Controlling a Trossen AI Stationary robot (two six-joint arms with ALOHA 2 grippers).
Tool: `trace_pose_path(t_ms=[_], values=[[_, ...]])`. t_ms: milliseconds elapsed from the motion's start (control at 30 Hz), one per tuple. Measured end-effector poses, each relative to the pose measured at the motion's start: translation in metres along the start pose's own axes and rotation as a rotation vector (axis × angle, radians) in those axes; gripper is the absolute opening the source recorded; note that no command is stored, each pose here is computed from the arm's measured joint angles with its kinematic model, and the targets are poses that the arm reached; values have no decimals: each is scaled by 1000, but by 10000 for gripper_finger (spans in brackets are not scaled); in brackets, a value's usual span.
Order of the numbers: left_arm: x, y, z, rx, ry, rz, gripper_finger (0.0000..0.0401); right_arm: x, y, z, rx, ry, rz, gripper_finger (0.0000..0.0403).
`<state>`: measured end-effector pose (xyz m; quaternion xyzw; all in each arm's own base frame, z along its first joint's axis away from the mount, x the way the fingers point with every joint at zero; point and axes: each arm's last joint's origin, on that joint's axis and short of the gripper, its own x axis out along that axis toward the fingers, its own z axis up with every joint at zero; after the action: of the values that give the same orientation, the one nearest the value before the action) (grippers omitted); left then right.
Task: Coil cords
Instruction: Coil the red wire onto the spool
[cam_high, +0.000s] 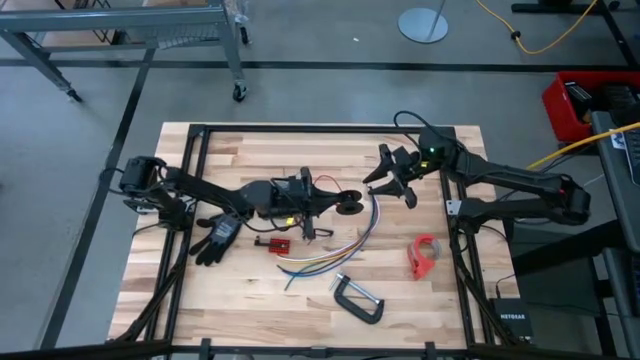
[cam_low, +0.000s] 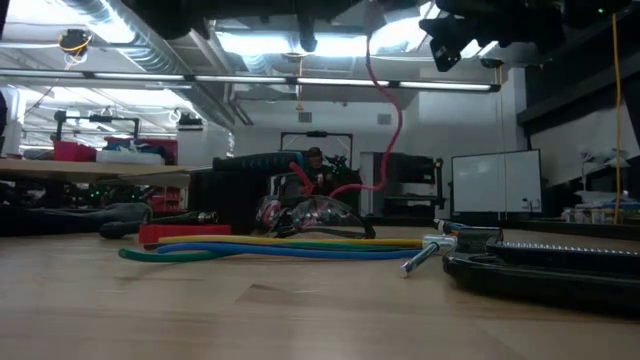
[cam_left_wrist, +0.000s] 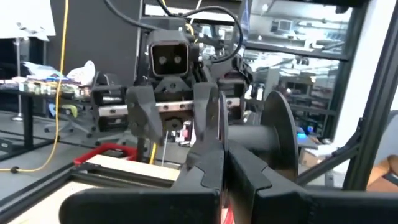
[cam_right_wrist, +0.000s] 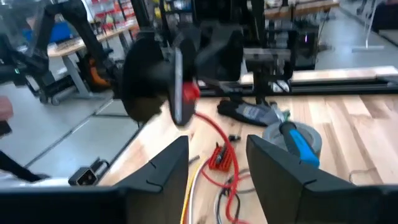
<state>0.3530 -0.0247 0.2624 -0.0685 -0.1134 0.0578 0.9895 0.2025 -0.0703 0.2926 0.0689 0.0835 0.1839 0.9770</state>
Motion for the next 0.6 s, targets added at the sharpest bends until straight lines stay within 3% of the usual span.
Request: trace_pose_path(t_ms=[400, 600], values=[[4, 7, -11, 45, 42, -55, 0, -3, 2, -41, 62, -151, 9, 166], [5, 14, -15, 15, 85, -33, 0, 6, 10, -45, 86, -186, -61, 166]])
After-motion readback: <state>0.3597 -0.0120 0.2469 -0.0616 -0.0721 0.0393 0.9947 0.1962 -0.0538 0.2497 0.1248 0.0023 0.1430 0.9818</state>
